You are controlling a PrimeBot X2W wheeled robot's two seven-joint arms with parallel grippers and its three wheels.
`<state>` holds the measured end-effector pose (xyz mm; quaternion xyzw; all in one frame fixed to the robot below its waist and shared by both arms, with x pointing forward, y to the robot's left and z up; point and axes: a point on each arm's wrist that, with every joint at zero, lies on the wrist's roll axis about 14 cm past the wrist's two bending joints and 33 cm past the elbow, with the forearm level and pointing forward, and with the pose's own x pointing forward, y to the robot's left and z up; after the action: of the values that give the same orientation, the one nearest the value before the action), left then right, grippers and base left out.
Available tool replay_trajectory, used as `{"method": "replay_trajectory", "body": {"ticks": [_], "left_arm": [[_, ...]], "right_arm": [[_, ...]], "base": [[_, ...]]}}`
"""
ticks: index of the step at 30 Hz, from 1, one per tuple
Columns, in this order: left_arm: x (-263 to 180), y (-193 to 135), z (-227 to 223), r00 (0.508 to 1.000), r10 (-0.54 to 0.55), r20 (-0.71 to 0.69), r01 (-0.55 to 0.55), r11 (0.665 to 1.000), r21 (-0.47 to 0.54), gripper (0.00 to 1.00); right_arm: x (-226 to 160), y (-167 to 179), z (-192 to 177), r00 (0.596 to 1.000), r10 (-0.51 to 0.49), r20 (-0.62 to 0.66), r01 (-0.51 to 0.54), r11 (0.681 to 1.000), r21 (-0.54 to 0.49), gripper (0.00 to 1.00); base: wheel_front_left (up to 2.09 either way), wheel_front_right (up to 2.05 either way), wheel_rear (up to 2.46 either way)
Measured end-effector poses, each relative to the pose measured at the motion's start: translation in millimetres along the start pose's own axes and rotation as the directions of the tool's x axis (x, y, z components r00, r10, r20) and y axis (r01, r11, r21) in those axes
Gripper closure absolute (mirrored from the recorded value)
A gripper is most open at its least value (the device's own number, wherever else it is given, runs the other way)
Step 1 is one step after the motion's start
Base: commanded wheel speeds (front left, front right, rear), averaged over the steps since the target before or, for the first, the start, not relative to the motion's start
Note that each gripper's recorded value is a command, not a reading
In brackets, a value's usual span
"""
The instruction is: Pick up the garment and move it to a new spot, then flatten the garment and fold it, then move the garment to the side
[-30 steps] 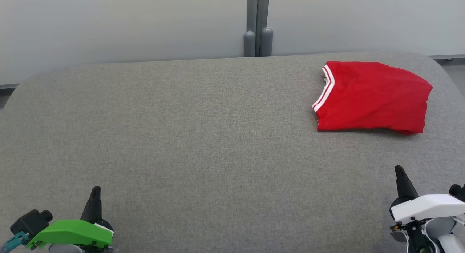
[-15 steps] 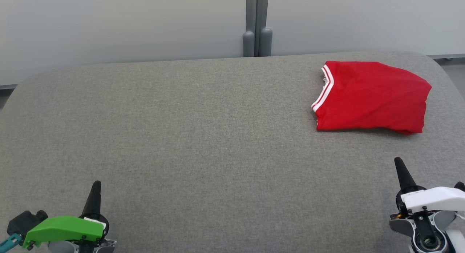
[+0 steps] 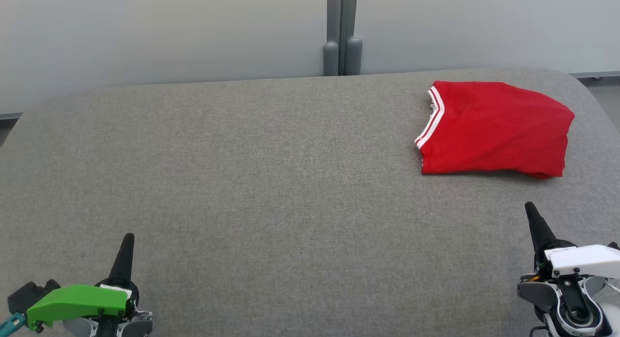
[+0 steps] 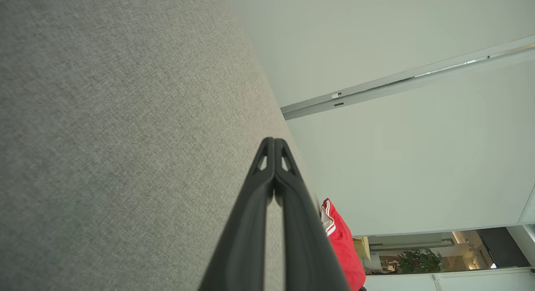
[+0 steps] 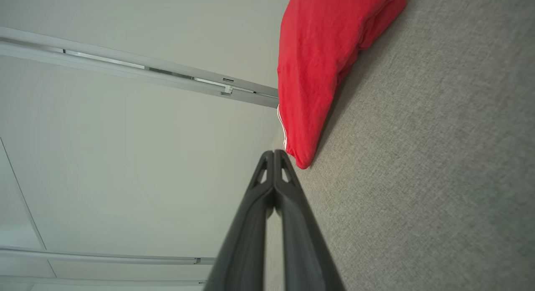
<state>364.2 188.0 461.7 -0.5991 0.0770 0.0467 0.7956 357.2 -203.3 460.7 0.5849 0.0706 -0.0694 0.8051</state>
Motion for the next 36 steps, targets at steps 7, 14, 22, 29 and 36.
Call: {"method": "replay_trajectory", "body": {"ticks": [7,14,22,29,36], "left_arm": [[1,-3,2,1.000,-0.012,0.006,0.013,0.996,-0.090,1.00],[2,-9,3,0.999,-0.039,0.003,0.039,0.986,-0.162,1.00],[5,-21,8,0.996,-0.084,0.014,0.085,0.966,-0.243,1.00],[5,-22,9,0.996,-0.091,0.019,0.093,0.957,-0.276,1.00],[5,-22,9,0.996,-0.091,0.019,0.093,0.957,-0.276,1.00]], "right_arm": [[3,6,4,1.000,0.024,0.004,-0.025,0.996,0.089,1.00],[6,14,5,0.998,0.059,0.015,-0.061,0.980,0.187,1.00],[8,20,9,0.996,0.088,0.027,-0.092,0.953,0.289,1.00],[9,22,11,0.995,0.094,0.034,-0.100,0.945,0.312,1.00],[9,22,11,0.995,0.094,0.035,-0.100,0.945,0.313,1.00]], "base": [[0.00,0.00,0.00],[0.00,0.00,0.00],[0.00,0.00,0.00],[0.00,0.00,0.00],[0.00,0.00,0.00]]}}
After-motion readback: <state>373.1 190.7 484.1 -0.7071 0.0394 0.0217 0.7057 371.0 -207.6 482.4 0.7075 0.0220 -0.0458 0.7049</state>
